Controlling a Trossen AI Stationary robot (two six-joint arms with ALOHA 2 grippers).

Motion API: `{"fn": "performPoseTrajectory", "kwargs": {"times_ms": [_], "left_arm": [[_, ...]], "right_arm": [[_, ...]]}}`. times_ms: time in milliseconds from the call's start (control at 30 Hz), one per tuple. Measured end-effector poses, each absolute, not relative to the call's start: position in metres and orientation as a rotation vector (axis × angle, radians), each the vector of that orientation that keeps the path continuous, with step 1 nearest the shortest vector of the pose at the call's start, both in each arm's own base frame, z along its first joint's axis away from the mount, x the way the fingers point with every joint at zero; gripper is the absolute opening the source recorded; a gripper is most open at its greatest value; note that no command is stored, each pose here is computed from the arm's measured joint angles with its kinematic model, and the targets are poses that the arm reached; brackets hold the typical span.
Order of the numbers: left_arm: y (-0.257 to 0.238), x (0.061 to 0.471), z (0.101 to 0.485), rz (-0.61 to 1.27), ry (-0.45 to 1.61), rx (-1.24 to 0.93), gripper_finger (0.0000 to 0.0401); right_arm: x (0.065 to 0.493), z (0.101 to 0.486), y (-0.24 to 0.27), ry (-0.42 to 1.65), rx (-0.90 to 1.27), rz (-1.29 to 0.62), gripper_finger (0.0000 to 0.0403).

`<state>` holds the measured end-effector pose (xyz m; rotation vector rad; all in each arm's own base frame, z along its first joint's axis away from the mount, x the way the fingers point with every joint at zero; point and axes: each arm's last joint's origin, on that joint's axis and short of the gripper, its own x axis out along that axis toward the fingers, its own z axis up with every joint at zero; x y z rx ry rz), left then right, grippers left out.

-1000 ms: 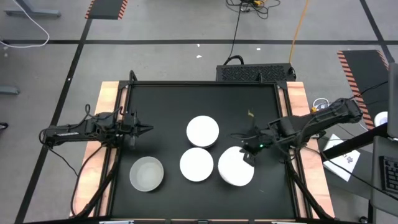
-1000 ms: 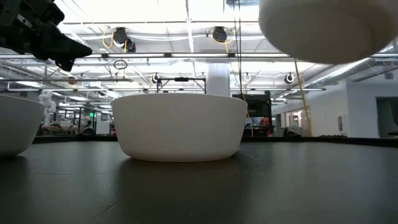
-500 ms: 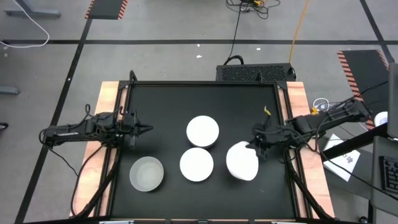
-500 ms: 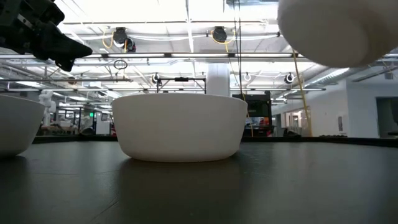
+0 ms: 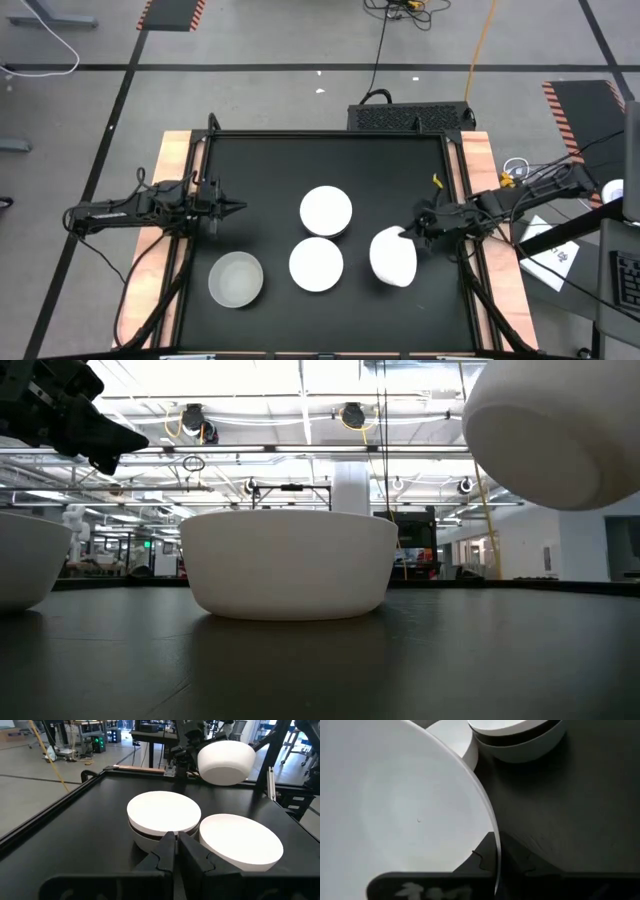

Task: Nest bowls inside each other
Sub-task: Stack the right white bowl on the white bowl

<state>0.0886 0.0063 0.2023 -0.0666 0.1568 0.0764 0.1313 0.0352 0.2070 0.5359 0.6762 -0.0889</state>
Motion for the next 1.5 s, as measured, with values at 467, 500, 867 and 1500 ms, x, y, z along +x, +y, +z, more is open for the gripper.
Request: {"fn": "performPoseTrajectory", "kwargs": {"times_ms": [467,500,867,1500], "left_arm": [[0.006,0.089,0.202,0.077,0.157,-0.066,0.0024],[0.006,0.089,0.202,0.077,0.157,-0.066,0.0024],[0.006,0.089,0.203,0.076,0.154,-0.062,0.0024],[0.006,0.089,0.202,0.076,0.155,-0.064,0.0024]], "right_arm": [[0.129,0.18,0.029,0.486,0.544,-0.045,0.0],[0.13,0.178,0.028,0.461,0.536,-0.039,0.0],[0.138,0.183,0.009,0.3,0.411,-0.038,0.0],[0.15,0.218,-0.033,0.211,0.361,0.052,0.0]]}}
